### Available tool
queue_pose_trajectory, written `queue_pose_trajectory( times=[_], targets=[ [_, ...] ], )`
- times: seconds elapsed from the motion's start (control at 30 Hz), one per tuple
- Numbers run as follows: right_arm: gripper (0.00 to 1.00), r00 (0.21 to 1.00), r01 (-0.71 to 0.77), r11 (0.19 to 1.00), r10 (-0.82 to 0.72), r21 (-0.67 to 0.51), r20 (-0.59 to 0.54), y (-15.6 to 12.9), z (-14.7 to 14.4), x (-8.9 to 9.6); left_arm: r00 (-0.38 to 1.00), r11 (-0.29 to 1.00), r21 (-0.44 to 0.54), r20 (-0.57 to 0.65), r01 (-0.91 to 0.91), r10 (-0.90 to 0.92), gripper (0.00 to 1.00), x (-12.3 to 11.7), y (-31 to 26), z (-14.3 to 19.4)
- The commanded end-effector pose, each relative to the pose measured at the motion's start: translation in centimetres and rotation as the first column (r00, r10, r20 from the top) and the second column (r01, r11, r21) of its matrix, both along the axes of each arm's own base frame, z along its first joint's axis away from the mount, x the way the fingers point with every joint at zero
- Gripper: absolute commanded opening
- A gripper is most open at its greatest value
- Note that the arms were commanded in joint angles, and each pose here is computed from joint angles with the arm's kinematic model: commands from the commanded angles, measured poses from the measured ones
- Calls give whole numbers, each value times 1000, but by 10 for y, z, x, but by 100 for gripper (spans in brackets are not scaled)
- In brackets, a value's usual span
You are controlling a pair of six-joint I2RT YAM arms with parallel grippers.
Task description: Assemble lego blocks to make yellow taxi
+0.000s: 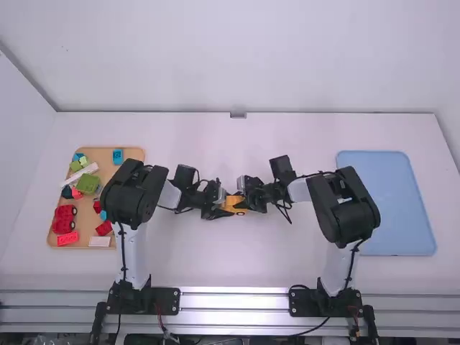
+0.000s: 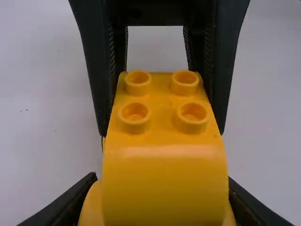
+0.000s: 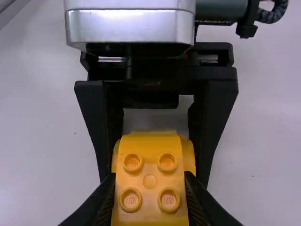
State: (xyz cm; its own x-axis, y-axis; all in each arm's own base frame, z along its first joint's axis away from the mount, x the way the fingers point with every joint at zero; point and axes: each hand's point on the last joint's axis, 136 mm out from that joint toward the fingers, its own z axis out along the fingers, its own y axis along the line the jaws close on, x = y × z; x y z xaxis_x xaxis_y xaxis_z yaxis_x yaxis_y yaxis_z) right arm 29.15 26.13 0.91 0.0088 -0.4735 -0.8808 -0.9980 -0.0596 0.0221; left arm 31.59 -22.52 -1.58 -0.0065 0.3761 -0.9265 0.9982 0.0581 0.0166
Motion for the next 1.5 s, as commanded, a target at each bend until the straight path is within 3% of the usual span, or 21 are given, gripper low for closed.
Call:
queue_pose_trajectory(
  times=[0.0,0.4,0.53,0.67,0.8,0.83,0.87,1.0,1.17,1.2,1.23,1.3,1.33,1.47],
  targets=[
    [0,998,47,982,-53,-184,-26,-3,-39,-8,1000,1000,-4,-28,10,-10,40,-4,-3,-5],
    [0,999,46,954,-49,-297,-3,-12,-56,-13,1000,1000,-2,-27,8,-8,38,-4,-2,-5],
    [0,997,61,967,-68,-245,-19,-6,-48,-9,1000,1000,-2,-27,9,-9,38,-4,-2,-5],
    [2,996,68,992,-74,-104,-56,1,-26,-1,1000,1000,-2,-27,8,-8,35,-4,-2,-5],
    [22,997,20,996,-14,82,-73,3,5,0,1000,1000,-2,-27,9,-9,35,-4,-2,-5],
    [31,997,14,994,-6,112,-71,2,10,1,1000,1000,-2,-27,8,-8,35,-4,-2,-5],
    [47,998,9,989,0,148,-67,0,16,3,1000,1000,-2,-27,9,-9,35,-4,-2,-5],
    [61,999,6,982,4,187,-52,-4,24,8,1000,1000,-2,-27,9,-9,35,-4,-2,-5],
    [98,999,6,970,6,244,-49,-13,42,11,1000,1000,-2,-27,7,-7,38,-4,-2,-5],
    [98,999,6,970,6,244,-49,-13,42,11,1000,1000,-2,-27,7,-7,38,-4,-2,-5],
    [99,997,42,975,-28,219,-66,-20,41,15,1000,1000,-2,-26,10,-10,49,-4,-3,-5],
    [99,993,97,982,-84,160,-83,-32,35,20,1000,1000,-2,-28,10,-10,87,-4,-3,-5],
    [99,990,122,985,-112,120,-87,-39,29,22,1000,1000,-1,-30,10,-10,100,-5,-3,-6],
    [99,981,180,983,-181,-24,-70,-56,-1,20,996,998,40,-68,-54,56,99,4,3,-9]
  ],
)
